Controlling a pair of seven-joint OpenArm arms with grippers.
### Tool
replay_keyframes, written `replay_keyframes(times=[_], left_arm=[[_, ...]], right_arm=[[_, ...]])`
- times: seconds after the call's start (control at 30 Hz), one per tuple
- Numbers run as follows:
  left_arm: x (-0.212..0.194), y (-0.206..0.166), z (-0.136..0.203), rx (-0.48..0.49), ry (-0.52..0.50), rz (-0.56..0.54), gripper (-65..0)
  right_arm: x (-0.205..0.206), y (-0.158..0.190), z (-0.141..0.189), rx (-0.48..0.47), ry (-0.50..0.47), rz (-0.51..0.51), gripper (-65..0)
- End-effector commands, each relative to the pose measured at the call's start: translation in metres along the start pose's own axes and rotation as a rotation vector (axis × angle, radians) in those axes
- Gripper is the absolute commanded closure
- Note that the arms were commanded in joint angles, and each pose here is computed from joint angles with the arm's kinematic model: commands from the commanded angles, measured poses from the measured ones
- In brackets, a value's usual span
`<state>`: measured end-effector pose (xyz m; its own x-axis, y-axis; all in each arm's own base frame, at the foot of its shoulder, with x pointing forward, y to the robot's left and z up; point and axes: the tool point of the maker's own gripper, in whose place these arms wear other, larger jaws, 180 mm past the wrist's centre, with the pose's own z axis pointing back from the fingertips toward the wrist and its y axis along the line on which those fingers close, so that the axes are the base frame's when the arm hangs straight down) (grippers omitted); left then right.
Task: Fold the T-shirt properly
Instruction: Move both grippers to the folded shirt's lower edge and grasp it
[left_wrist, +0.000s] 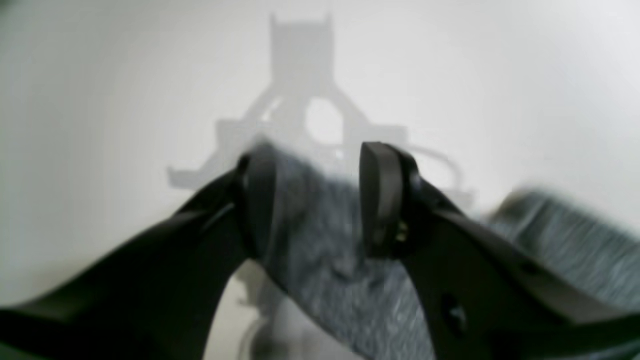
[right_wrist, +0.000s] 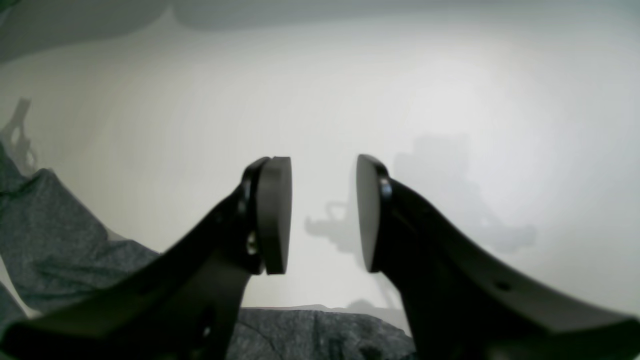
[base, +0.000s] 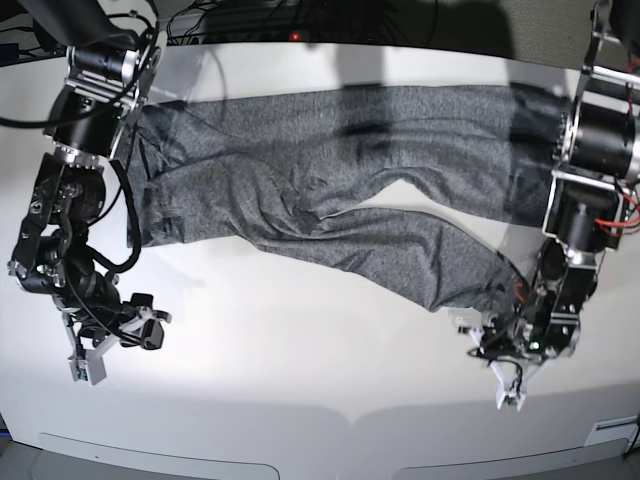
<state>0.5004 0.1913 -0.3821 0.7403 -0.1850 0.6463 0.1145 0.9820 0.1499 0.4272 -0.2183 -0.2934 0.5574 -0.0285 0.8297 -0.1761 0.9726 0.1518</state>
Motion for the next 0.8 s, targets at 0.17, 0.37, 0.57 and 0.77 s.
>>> replay_keyframes(times=[0.17,0.37,0.57,0.77], left_arm=[[0.025,0.011,0.004,0.017,-0.115,0.0,-26.7],[0.001,0.022,-0.006,0.038,-0.077,0.016,-26.7],[-0.022,0.025,-0.016,0.038,-0.048,0.027,-26.7],[-0.05,0.016,-0.022,-0.012,-0.011,0.011,-26.1]], right_arm=[[0.025,-0.001,0.006,0.0,-0.061,0.026,-21.0],[0.025,-0.001,0.006,0.0,-0.06,0.026,-21.0],[0.025,-0.001,0.006,0.0,-0.06,0.026,-21.0],[0.025,-0.001,0.006,0.0,-0.06,0.026,-21.0]])
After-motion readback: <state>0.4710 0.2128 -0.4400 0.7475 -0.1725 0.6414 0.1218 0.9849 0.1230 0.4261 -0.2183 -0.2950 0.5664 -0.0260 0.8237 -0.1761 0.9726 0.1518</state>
